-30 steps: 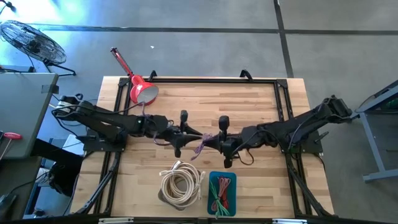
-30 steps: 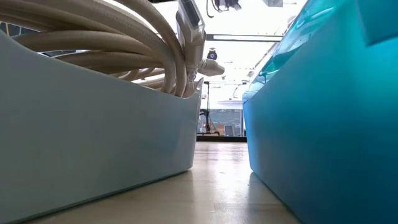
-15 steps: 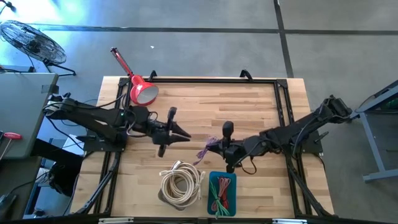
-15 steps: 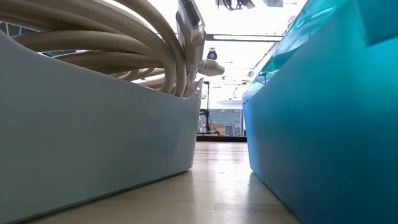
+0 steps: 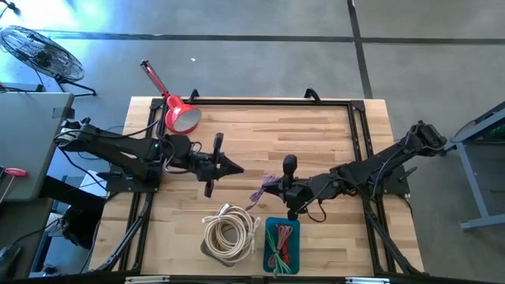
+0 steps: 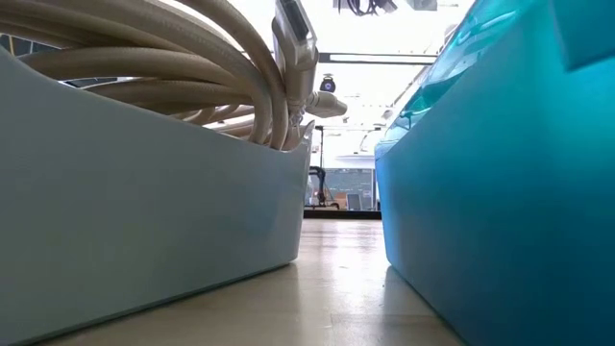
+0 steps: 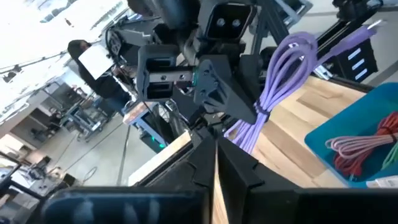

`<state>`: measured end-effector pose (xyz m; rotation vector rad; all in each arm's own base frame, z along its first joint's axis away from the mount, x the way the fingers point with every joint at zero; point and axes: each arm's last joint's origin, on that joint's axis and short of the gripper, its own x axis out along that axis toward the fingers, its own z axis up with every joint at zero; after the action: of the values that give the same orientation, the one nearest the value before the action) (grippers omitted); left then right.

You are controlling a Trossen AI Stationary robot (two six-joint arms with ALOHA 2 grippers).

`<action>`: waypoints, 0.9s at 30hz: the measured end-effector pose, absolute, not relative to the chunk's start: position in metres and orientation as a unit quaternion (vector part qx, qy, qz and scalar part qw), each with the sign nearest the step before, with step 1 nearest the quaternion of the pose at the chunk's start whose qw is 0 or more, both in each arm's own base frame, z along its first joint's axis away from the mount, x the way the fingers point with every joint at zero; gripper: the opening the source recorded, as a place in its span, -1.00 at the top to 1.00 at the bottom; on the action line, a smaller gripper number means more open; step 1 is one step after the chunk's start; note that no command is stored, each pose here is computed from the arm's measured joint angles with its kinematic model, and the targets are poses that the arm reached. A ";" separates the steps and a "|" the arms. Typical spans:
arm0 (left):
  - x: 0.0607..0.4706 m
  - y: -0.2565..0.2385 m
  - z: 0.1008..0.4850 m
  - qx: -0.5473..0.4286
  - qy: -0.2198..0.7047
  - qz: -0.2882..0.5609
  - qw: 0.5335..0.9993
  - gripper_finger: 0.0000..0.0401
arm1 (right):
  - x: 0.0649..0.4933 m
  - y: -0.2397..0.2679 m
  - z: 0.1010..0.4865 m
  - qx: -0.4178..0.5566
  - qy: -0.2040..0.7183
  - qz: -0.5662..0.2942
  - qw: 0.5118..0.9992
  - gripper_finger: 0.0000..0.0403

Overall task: Pick & Place USB Port
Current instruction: Put the violet USB cable into the blue bin

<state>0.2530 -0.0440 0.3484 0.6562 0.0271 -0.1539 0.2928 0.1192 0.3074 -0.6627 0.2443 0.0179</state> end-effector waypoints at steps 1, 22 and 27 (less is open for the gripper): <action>0.253 -0.044 0.348 0.322 0.016 -0.074 0.944 0.97 | 0.293 0.119 0.307 -0.324 0.120 0.009 0.938 0.95; 0.253 -0.042 0.345 0.314 0.046 -0.043 0.947 1.00 | 0.293 0.120 0.307 -0.322 0.118 0.015 0.939 0.95; 0.253 -0.042 0.344 0.314 0.046 -0.042 0.947 1.00 | 0.293 0.120 0.307 -0.322 0.118 0.016 0.939 0.95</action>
<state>0.2529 -0.0415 0.3445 0.6392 0.0939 -0.0858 0.2928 0.1196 0.3073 -0.6564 0.2411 0.0322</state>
